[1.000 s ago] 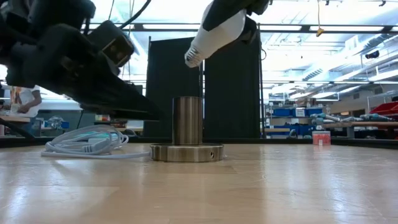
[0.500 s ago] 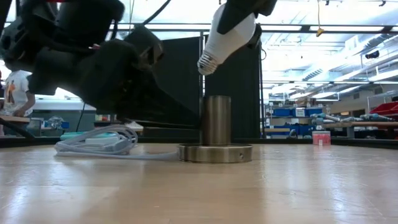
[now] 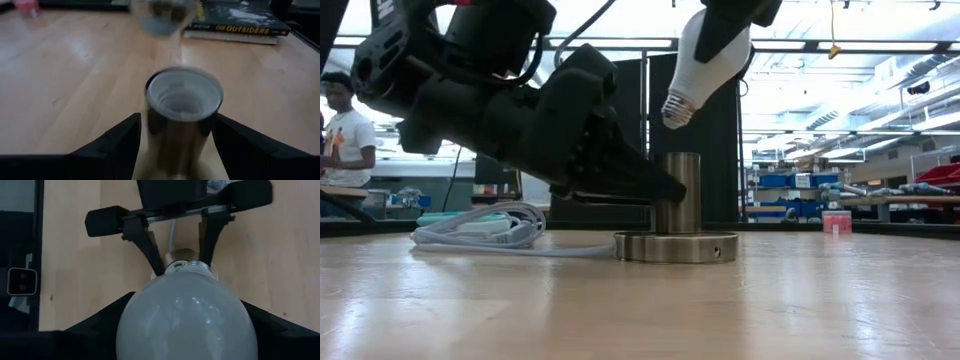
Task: Screw lightbulb
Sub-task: Insert the lightbulb into the lamp
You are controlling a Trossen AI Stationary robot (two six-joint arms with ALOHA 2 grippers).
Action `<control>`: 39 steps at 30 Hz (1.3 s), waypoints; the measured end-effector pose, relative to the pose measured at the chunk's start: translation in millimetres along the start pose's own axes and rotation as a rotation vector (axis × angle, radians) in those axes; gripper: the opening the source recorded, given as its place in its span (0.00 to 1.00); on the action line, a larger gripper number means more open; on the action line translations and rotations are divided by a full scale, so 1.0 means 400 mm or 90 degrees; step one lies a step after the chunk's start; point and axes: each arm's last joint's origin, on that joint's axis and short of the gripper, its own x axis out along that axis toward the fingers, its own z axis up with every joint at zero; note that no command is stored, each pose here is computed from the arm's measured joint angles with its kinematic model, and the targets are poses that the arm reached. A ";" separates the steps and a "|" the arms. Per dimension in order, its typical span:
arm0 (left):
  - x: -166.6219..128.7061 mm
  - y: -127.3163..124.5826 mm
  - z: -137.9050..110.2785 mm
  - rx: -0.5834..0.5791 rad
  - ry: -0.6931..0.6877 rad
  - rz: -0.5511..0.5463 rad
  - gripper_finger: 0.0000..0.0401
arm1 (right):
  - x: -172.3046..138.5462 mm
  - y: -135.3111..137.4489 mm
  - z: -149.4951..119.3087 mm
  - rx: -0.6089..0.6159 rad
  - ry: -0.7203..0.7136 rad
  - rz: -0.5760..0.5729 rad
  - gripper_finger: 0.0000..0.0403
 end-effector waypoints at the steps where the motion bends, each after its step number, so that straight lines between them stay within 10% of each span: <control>1: 0.000 0.000 0.000 0.003 -0.001 0.000 0.61 | 0.000 0.000 0.000 0.000 0.000 0.000 0.69; 39: 0.088 0.098 0.070 0.049 0.052 0.036 0.48 | 0.003 -0.111 0.003 0.174 0.083 -0.003 0.69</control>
